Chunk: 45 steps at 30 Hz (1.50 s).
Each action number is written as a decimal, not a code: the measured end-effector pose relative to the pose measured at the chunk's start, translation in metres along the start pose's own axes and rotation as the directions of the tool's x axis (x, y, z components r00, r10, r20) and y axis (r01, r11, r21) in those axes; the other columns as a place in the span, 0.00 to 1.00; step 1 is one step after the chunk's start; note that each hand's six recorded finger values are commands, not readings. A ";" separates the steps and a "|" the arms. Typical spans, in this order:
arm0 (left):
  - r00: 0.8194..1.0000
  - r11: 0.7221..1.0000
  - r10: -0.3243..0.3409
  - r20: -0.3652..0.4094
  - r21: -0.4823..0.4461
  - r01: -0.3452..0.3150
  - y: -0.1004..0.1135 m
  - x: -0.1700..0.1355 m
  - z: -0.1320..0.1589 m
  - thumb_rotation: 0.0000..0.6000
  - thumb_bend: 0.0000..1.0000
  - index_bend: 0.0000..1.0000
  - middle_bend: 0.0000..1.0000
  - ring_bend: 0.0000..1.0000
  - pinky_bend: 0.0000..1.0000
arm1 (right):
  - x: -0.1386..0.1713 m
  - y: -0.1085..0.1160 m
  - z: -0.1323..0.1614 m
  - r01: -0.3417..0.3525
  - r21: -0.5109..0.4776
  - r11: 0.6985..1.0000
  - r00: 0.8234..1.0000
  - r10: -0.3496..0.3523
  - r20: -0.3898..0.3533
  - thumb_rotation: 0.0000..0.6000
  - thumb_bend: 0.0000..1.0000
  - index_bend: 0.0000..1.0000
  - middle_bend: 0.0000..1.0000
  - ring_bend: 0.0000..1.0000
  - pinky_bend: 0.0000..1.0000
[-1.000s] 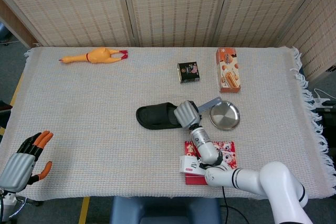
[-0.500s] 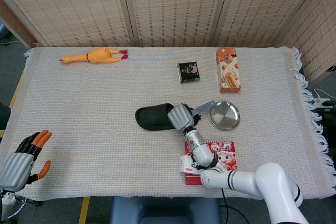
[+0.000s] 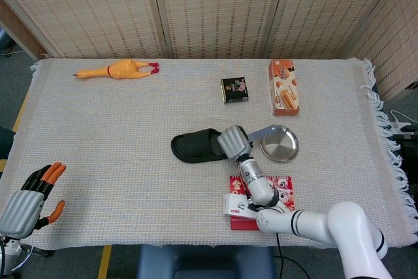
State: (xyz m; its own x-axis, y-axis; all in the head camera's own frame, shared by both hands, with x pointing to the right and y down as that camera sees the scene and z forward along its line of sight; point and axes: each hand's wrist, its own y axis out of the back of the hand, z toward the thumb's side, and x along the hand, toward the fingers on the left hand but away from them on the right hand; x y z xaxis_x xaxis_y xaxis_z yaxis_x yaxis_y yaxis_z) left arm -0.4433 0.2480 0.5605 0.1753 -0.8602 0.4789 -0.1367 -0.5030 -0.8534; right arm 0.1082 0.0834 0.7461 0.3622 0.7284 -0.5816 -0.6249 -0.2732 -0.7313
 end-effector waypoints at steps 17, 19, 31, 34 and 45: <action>1.000 1.000 -0.010 0.016 0.025 0.010 -0.006 -0.001 0.008 1.00 0.47 0.00 0.00 0.00 0.10 | 0.052 -0.058 -0.106 -0.043 0.025 0.999 0.985 0.038 0.170 1.00 0.31 0.95 0.66 0.63 0.83; 1.000 1.000 -0.013 0.018 0.027 0.012 -0.006 -0.001 0.009 1.00 0.47 0.00 0.00 0.00 0.10 | 0.057 -0.073 -0.114 -0.071 0.041 0.997 0.981 0.063 0.186 1.00 0.31 0.95 0.66 0.63 0.83; 0.999 0.998 -0.043 0.013 0.036 0.042 -0.013 0.003 0.009 1.00 0.49 0.00 0.00 0.00 0.10 | 0.062 -0.130 -0.115 -0.153 0.027 0.988 0.969 0.145 0.200 1.00 0.31 0.92 0.66 0.63 0.83; 0.999 0.998 -0.051 0.007 0.036 0.051 -0.014 0.004 0.008 1.00 0.49 0.00 0.00 0.00 0.10 | 0.059 -0.132 -0.108 -0.149 0.006 0.989 0.971 0.145 0.190 1.00 0.31 0.90 0.66 0.63 0.83; 0.998 0.998 -0.056 -0.001 0.038 0.056 -0.014 0.004 0.007 1.00 0.49 0.00 0.00 0.00 0.10 | 0.060 -0.131 -0.109 -0.169 -0.019 0.985 0.972 0.170 0.163 1.00 0.31 0.12 0.24 0.31 0.68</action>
State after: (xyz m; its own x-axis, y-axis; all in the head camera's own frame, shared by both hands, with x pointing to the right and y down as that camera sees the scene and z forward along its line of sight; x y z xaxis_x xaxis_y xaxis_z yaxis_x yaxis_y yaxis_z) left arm -0.4339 0.2519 0.5734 0.1812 -0.8310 0.5259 -0.0896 -0.5465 -0.8327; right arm 0.2875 0.0948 0.7681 0.1328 0.7641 -0.6313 -0.6637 -0.4045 -0.6292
